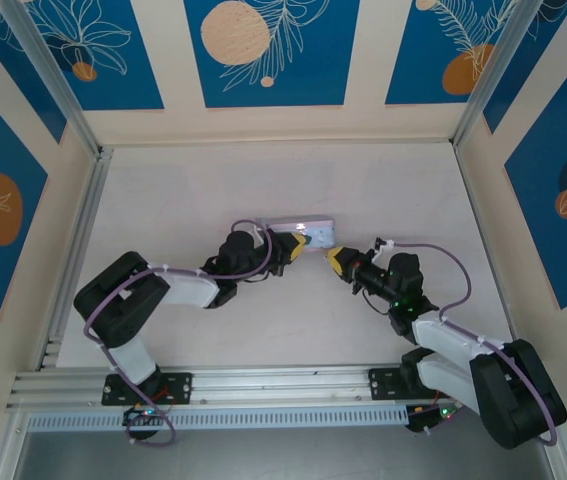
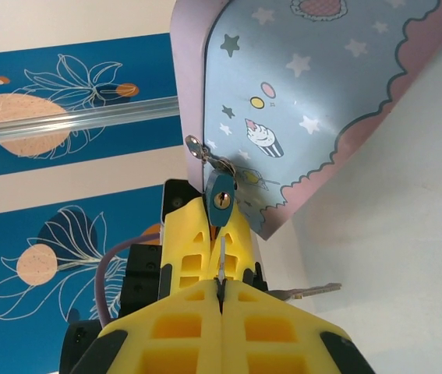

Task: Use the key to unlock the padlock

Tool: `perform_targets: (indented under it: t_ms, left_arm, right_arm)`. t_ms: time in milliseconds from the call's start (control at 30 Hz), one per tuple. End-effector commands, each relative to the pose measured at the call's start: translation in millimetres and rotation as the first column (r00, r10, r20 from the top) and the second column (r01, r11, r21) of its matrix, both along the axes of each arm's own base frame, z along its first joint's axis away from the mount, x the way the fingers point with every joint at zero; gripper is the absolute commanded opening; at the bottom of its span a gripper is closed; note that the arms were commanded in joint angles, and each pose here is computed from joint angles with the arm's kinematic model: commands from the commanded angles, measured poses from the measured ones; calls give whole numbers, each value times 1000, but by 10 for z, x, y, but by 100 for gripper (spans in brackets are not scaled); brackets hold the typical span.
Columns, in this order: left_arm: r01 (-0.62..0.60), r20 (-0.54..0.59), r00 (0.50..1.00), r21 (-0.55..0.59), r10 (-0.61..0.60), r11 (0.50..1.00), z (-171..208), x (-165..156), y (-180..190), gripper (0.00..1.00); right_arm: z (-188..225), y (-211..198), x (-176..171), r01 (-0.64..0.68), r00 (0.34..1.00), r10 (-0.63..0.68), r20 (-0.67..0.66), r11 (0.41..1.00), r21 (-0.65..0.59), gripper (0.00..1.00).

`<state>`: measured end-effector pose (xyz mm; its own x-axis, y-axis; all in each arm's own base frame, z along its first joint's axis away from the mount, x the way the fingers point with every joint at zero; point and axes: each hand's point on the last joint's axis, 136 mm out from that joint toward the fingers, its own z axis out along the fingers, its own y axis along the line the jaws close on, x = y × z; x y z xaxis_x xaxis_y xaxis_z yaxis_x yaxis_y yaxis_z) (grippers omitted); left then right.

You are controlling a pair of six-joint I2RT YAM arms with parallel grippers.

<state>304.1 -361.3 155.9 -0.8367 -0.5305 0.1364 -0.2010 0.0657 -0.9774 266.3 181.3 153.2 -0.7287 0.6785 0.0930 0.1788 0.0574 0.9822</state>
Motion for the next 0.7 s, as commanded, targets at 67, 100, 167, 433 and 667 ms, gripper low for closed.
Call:
perform_targets:
  t_ms: [67,100,167,433,667]
  left_arm:
    - [16,63,998,-84,-10,996,322,-83,-14,0]
    - [17,59,998,-83,-13,996,313,-92,-17,0]
    - [17,59,998,-81,-12,997,303,-93,-13,0]
    - [16,51,999,-72,-12,997,247,-104,-12,0]
    - [19,53,998,-72,-16,997,245,-110,-31,0]
  right_arm:
    - [3,-2,5,-5,1000,5,9,1000,3,0]
    - [7,-2,16,-3,1000,3,8,1000,5,0]
    - [8,0,42,2,1000,-2,2,1000,8,0]
    - [59,44,145,10,1000,-9,-12,999,32,0]
    - [98,127,190,-3,1000,4,-13,999,43,0]
